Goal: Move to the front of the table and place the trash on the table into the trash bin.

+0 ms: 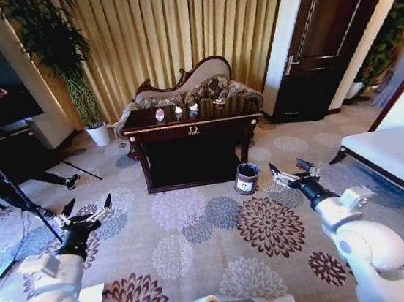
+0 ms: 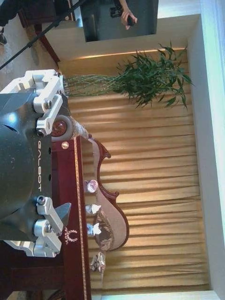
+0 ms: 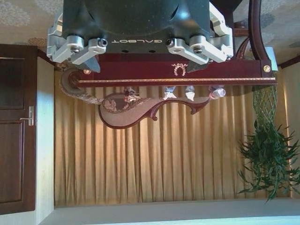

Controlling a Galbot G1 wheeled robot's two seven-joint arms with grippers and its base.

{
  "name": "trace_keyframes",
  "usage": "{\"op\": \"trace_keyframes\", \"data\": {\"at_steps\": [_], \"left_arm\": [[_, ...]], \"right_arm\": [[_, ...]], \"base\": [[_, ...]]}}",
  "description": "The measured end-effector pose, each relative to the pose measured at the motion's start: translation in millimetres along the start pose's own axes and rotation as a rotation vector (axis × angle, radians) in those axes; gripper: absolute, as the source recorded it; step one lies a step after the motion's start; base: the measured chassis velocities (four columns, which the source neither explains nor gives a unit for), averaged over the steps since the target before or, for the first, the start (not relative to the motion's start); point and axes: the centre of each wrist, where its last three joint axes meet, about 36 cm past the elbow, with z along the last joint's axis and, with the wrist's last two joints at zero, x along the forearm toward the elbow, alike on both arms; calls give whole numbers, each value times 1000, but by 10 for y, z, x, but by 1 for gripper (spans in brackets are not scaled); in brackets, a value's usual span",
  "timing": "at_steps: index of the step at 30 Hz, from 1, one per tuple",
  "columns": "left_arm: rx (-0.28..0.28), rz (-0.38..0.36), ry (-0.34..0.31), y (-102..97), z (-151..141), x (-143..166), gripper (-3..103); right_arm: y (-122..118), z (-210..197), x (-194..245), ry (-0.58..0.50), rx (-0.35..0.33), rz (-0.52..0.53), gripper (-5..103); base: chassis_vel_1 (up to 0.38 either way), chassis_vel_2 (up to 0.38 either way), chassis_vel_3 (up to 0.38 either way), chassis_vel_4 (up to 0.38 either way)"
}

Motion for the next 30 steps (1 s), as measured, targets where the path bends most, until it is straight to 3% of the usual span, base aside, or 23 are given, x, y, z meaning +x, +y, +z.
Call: {"op": "trace_keyframes", "data": {"at_steps": [18, 30], "left_arm": [[9, -3, 1, -5, 24, 1, 100], [11, 4, -2, -9, 34, 10, 100]], "right_arm": [[-24, 43, -32, -8, -4, 12, 100], [-43, 90, -44, -10, -6, 22, 100]], "base": [[-6, 4, 6, -4], [-158, 151, 149, -137]]}}
